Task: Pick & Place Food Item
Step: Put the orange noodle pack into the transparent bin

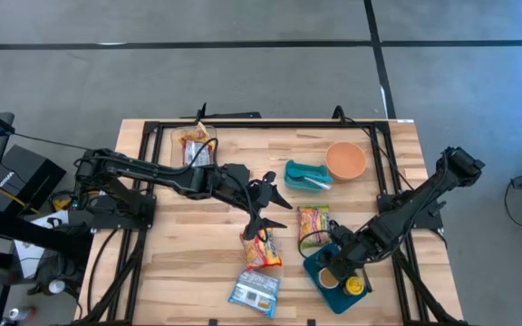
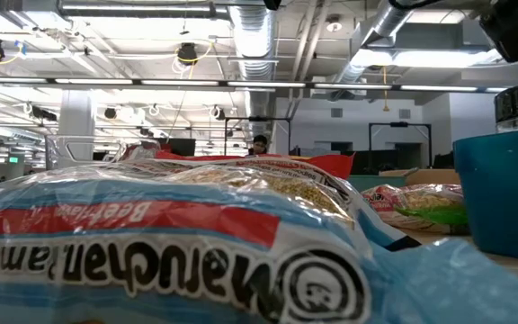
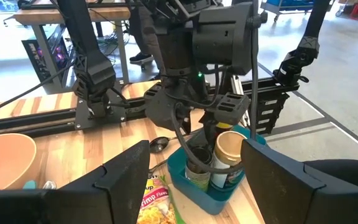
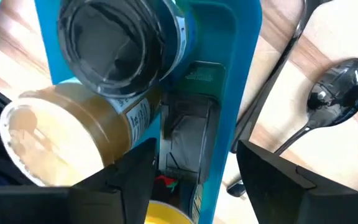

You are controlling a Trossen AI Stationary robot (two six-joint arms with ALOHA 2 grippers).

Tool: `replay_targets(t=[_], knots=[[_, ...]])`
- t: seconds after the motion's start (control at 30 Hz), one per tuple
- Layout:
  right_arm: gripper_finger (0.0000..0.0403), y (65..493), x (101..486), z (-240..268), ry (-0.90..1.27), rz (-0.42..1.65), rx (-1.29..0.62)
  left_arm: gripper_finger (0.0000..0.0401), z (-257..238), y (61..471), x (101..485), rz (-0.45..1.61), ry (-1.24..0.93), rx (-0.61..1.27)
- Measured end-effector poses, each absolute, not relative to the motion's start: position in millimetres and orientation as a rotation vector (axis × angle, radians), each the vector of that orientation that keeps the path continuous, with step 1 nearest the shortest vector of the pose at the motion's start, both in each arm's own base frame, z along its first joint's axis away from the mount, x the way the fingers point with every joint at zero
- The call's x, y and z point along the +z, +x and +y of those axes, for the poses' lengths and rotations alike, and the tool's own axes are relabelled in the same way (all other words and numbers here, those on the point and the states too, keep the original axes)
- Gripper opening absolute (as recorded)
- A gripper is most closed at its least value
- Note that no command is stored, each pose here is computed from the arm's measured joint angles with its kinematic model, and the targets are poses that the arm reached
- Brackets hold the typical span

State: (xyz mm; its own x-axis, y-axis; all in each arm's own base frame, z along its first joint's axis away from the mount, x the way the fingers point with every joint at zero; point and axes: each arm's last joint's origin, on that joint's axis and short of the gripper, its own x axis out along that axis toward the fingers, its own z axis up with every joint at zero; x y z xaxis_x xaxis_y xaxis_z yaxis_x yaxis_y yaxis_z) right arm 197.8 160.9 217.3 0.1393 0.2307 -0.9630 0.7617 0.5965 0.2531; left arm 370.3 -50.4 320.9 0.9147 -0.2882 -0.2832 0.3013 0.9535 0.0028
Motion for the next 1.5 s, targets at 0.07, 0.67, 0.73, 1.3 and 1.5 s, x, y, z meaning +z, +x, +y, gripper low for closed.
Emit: replay_targets(t=[0.07,0.67,0.73,1.3,1.5], knots=[[0.0213,197,220,160,0.913,1.406,-0.464,0.0246,-50,370,321,0.285,0.046,-0.304],[0.0184,181,240,160,0.892,1.299,-0.387,0.0246,-50,366,310,0.409,0.043,-0.305],[0.0180,179,243,161,0.887,1.274,-0.382,0.0246,-50,365,307,0.445,0.042,-0.305],[0.0161,163,257,155,0.729,0.995,-0.428,0.0246,-48,343,277,0.844,-0.053,-0.269],[0.0161,165,257,150,0.652,0.907,-0.466,0.0246,-44,336,271,0.941,-0.086,-0.111]])
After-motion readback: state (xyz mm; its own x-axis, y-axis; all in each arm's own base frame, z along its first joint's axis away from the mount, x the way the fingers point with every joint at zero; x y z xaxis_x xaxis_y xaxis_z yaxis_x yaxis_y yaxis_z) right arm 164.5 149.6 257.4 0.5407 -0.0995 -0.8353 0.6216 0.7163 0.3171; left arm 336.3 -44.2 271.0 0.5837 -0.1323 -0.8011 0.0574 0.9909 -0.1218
